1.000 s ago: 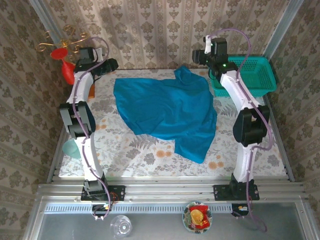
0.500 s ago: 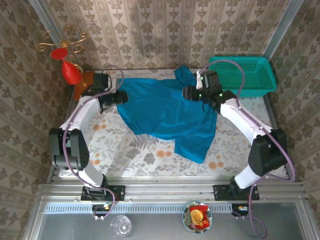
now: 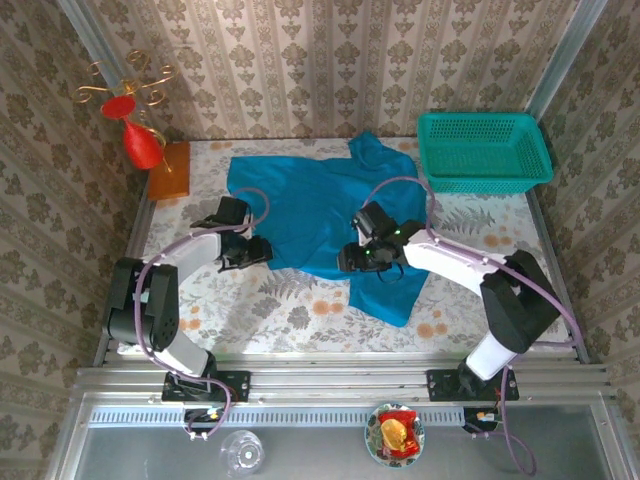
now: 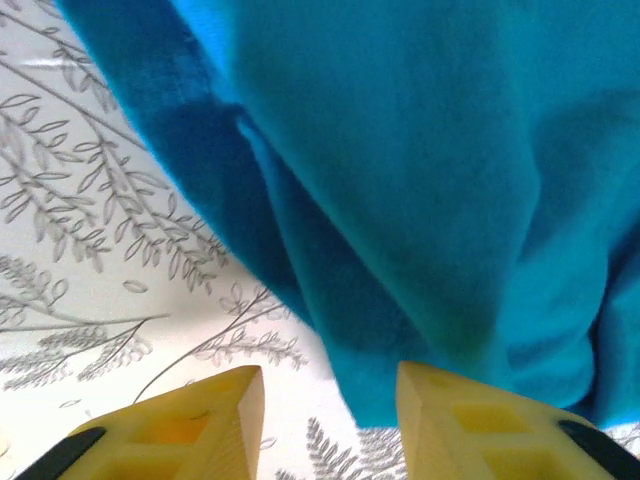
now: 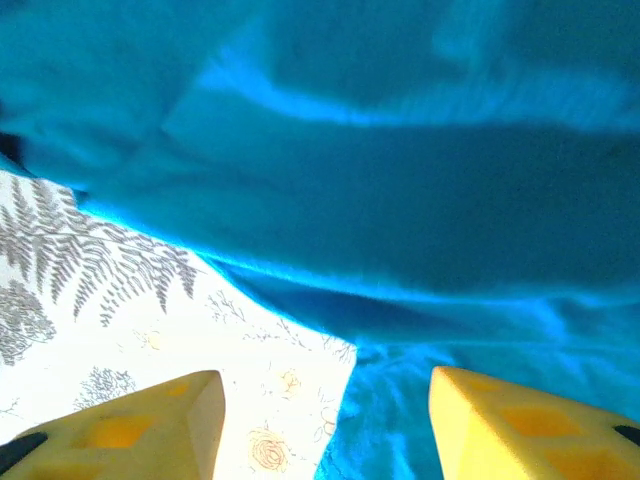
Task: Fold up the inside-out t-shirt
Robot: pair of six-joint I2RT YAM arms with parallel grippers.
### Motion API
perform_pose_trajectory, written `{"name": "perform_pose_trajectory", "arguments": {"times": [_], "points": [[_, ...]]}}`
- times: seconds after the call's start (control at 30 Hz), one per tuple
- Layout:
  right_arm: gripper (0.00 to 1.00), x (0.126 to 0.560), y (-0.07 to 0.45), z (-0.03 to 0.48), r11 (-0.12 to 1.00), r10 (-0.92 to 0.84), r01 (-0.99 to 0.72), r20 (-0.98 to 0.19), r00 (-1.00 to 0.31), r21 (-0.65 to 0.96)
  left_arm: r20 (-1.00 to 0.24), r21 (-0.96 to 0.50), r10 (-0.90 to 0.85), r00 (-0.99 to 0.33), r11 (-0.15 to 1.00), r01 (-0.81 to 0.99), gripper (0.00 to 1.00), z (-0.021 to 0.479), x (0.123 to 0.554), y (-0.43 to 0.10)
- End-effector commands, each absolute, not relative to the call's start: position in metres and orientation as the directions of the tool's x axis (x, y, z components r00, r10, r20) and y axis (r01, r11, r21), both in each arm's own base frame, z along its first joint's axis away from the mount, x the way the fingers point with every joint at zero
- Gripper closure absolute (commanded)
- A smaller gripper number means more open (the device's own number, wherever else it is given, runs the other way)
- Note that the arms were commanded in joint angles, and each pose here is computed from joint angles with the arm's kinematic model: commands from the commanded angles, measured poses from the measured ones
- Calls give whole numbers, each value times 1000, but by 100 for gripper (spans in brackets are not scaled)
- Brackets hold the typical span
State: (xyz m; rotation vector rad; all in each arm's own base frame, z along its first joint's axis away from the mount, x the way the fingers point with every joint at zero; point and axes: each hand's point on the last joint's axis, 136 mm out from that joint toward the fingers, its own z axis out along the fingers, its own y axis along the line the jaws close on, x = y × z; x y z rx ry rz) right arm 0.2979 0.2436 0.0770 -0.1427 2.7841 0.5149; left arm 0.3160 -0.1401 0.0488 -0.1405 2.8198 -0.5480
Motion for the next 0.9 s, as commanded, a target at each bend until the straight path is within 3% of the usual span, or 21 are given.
{"name": "perform_pose_trajectory", "arguments": {"times": [0.0,0.2,0.3,0.37,0.43,0.5,0.63,0.87], "points": [[38,284,232,54,957,-12,-81,-239,-971,280,-240,-461,-166,-956,886,-38,56,51,325,-158],[34,279,223,31,971,-9,-51,-182,-983,232,-207,-469,-126,-970,883,-14,57,42,329,-170],[36,282,210,21,984,5,-26,-172,-985,177,-212,-459,-119,-970,889,-9,66,44,334,-172],[42,281,196,17,991,18,-3,-156,-988,131,-225,-444,-108,-968,896,3,79,49,338,-171],[57,284,184,16,995,35,19,-161,-986,102,-249,-416,-101,-963,909,12,92,59,342,-166],[71,288,170,17,996,53,39,-170,-984,81,-288,-389,-93,-953,921,27,98,77,347,-159],[91,293,145,16,994,95,84,-169,-981,71,-363,-342,-69,-929,938,64,100,121,354,-142],[100,294,106,12,987,159,153,-145,-976,53,-405,-261,-27,-914,961,87,100,166,351,-107]]}}
